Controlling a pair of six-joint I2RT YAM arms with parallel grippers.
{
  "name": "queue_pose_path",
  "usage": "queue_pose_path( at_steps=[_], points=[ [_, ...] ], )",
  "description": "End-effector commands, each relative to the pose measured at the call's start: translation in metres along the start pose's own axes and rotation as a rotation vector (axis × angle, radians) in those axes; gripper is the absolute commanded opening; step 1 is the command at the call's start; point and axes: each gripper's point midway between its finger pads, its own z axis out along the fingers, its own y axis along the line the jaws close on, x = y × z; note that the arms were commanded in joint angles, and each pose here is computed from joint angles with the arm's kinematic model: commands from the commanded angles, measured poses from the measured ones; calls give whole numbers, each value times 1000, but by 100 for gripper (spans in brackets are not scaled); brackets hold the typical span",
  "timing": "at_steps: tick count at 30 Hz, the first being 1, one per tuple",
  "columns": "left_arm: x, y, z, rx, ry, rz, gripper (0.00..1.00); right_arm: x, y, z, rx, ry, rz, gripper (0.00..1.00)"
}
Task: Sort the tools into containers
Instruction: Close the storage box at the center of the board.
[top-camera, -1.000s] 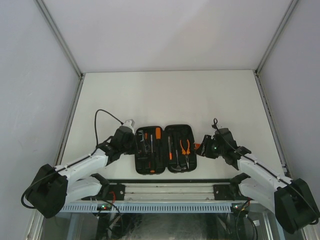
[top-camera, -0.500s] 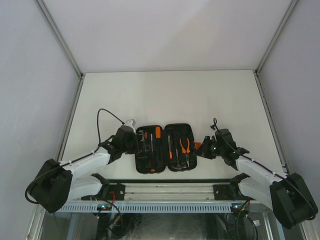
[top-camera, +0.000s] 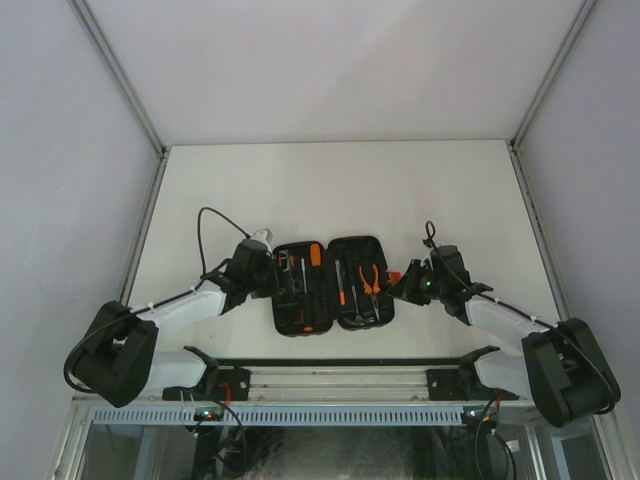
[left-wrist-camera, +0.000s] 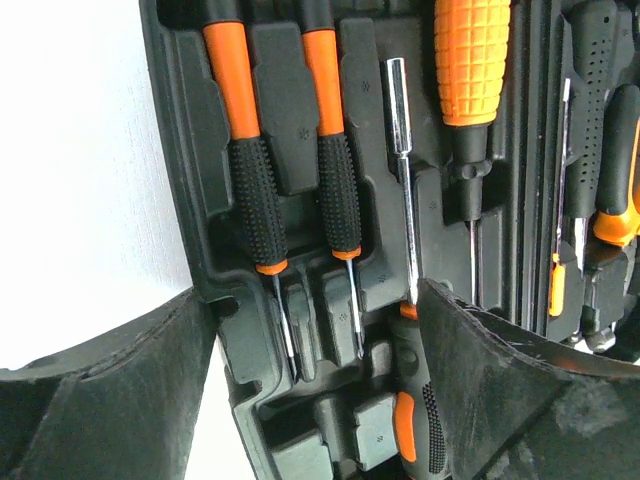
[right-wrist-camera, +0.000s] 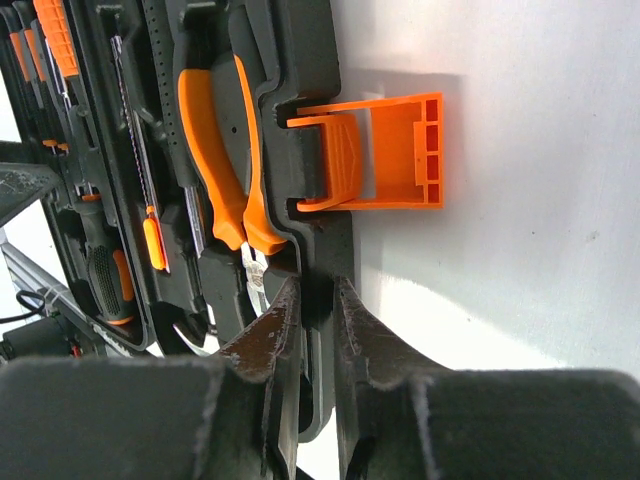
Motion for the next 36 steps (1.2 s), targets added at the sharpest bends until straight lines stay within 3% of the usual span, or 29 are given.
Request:
queue_pose_path(
  at_steps=[1, 19, 36],
  points=[
    [-31, -29, -7, 118, -60, 10, 85, -19, 12, 4, -45, -44, -22, 5],
    [-21, 4, -33, 128, -224, -106, 100, -18, 9, 3, -40, -32, -23, 10],
    [-15, 0, -23, 256, -224, -205, 100, -16, 9, 4, -48, -23, -25, 11]
  ],
)
